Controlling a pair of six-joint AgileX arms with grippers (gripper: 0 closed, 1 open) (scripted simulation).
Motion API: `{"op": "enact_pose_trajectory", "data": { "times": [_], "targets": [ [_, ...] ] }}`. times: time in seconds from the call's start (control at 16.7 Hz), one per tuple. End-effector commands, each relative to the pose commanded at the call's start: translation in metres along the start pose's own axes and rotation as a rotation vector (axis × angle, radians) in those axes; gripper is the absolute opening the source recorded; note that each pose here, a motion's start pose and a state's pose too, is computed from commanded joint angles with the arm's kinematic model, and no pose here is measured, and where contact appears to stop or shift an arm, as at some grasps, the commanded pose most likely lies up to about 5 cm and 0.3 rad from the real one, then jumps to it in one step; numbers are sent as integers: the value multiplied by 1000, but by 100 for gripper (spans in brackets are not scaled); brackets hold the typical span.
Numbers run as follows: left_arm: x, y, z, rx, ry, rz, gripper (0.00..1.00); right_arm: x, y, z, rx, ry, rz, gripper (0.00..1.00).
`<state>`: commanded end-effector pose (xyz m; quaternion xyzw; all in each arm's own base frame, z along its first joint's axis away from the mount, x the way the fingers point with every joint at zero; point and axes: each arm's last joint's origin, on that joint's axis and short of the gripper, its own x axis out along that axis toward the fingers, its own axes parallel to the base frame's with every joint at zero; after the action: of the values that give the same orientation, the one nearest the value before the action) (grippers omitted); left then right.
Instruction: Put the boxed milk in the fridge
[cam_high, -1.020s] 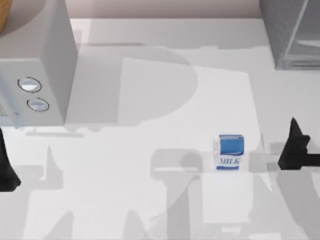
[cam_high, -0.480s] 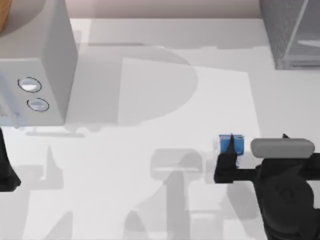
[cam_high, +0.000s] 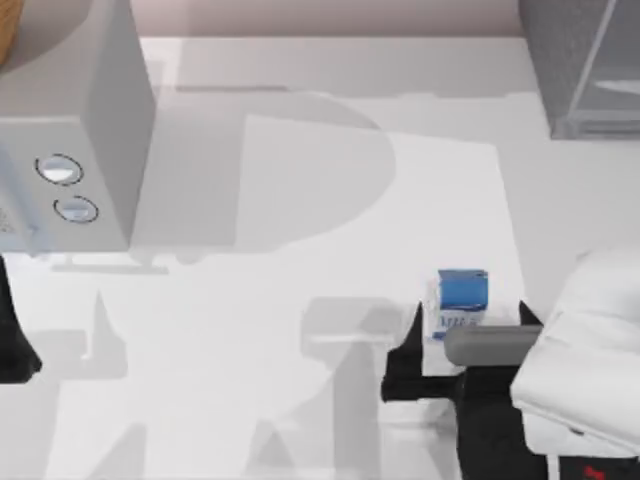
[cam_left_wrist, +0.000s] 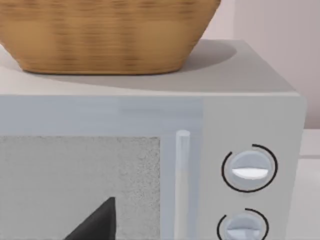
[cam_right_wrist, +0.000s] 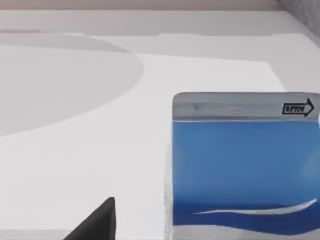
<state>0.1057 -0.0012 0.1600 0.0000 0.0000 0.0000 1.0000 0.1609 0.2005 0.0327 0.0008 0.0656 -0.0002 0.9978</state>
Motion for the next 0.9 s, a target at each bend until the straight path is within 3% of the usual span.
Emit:
{"op": "enact_pose_trajectory", "data": {
  "times": [0.9],
  "targets": [
    [0, 0, 0, 0, 0, 0, 100, 12, 7, -13, 0, -31, -10, 100]
  ]
}}
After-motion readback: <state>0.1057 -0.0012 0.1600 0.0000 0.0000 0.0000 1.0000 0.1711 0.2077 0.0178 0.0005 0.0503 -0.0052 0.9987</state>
